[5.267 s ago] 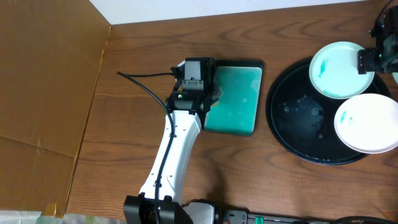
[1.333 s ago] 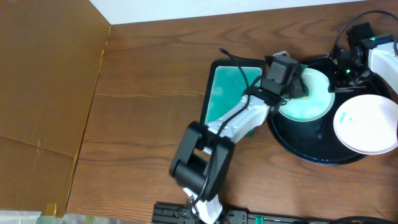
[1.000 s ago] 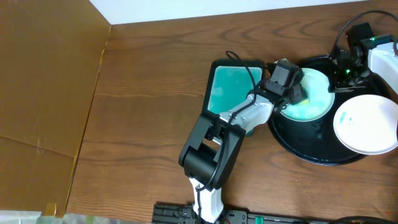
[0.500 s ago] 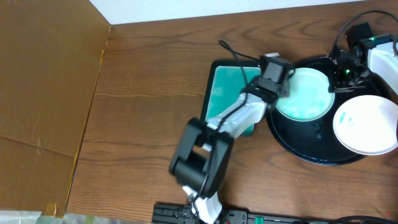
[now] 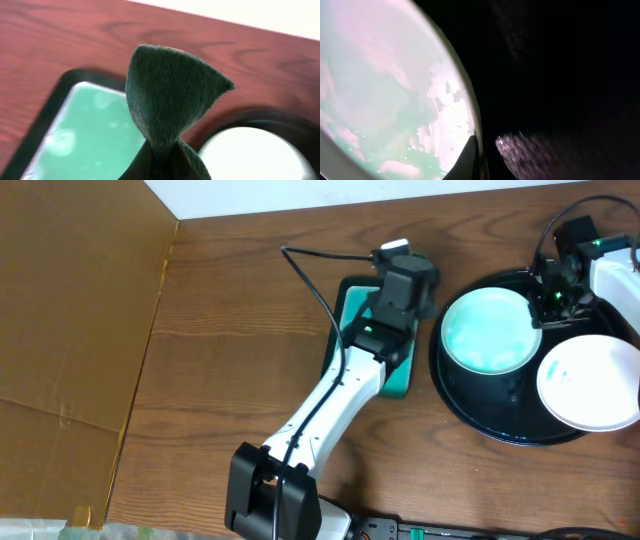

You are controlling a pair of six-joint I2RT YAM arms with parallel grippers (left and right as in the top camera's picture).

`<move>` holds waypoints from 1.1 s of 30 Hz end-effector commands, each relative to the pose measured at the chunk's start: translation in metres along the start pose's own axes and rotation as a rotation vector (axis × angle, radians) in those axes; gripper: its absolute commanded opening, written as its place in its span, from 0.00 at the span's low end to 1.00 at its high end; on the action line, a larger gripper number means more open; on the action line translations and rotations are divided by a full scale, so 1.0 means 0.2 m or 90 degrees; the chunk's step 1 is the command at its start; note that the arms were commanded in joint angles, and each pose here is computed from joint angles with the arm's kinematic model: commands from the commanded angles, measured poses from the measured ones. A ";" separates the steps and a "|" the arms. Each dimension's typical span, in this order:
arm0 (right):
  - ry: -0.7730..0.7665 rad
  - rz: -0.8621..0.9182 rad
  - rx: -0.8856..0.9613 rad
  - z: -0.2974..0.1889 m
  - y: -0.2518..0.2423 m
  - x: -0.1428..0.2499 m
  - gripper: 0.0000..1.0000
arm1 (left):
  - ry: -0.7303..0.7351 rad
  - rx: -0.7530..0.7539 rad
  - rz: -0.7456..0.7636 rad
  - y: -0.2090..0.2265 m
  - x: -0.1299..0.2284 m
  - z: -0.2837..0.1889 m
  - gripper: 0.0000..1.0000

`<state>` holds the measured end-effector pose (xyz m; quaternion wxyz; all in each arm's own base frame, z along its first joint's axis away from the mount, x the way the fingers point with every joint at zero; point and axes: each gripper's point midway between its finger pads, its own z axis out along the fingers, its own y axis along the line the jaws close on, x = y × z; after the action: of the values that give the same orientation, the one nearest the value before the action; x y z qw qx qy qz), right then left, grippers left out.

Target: Clean dirty plates on tray and stack at the side

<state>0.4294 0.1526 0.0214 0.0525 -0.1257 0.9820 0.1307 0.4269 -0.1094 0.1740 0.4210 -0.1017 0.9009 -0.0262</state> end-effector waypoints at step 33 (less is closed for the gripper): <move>-0.298 -0.451 0.845 -1.24 0.59 -0.20 0.01 | 0.120 -0.208 -0.074 0.71 0.11 0.00 0.07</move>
<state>0.4202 0.2118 0.2850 0.3501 -0.3624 0.7148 -0.4850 0.3922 0.0213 0.1343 0.3046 -0.2191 0.9237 0.0775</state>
